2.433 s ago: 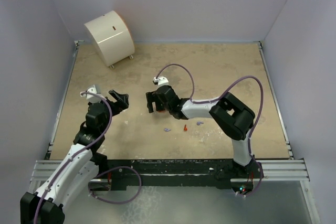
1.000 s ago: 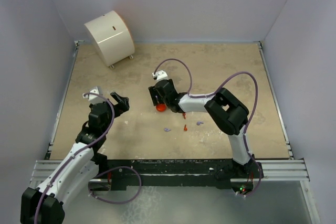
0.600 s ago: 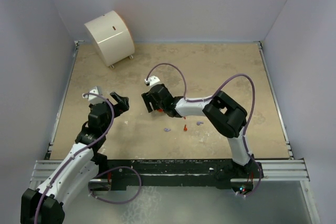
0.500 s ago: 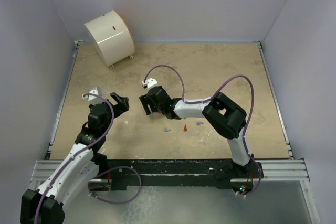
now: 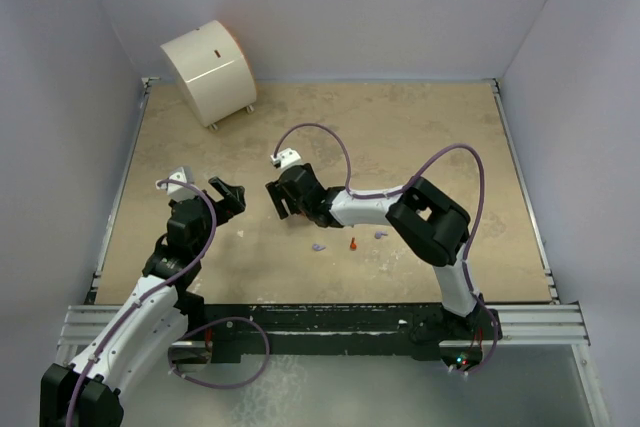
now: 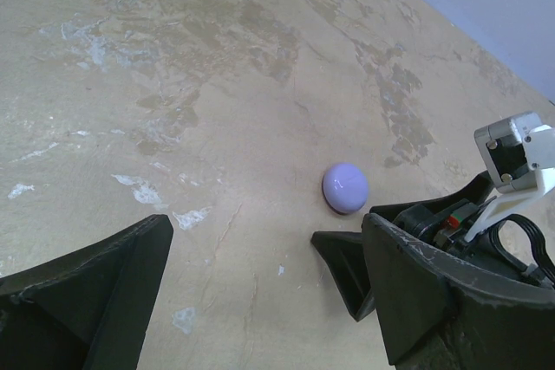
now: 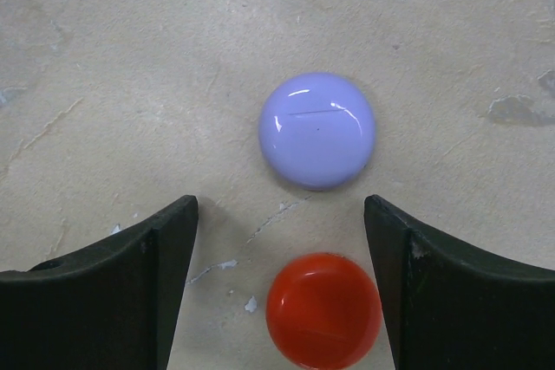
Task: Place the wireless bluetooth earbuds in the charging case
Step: Pick up the charging case at the center of the board.
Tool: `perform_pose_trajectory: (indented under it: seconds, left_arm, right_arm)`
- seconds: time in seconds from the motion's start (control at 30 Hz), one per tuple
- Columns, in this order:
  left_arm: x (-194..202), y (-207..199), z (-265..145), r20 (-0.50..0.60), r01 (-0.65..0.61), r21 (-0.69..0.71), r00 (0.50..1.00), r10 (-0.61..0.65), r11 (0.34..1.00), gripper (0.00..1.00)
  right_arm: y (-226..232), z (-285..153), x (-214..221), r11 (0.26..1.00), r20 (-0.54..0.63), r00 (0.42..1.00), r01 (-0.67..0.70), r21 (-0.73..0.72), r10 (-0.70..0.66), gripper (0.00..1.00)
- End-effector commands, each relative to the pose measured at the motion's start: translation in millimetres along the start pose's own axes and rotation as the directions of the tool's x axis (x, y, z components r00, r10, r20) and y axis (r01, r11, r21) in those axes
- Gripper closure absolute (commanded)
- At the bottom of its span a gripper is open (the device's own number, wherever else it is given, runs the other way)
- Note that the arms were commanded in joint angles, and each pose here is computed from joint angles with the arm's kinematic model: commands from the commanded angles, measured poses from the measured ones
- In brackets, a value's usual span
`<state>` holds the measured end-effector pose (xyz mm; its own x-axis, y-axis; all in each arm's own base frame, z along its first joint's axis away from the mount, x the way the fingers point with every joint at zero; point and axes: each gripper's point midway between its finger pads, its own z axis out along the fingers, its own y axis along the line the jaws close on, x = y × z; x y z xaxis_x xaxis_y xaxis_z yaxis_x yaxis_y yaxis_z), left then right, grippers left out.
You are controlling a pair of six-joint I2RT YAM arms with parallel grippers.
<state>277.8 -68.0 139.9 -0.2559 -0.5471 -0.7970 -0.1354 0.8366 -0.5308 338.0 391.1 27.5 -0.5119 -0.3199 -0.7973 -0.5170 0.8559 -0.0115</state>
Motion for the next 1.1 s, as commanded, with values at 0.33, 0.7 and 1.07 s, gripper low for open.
perform_pose_trajectory:
  seconds: [0.33,0.7,1.07]
  left_arm:
    - [-3,-2,2,0.023,0.004,0.004,1.0,-0.005,1.0,0.1]
    - [-1,-1,4,0.018,0.002,0.001,1.0,-0.002,1.0,0.11]
    - [0,-1,5,0.013,0.003,-0.001,1.0,-0.003,1.0,0.11]
  right_arm:
    - [-14,17,-28,0.999,0.058,0.998,-0.008,0.031,0.006,0.22]
    - [-19,28,-26,1.0,0.062,0.998,-0.008,-0.001,0.008,0.29]
    - [-16,31,-17,1.0,0.052,0.999,0.001,-0.02,0.0,0.41]
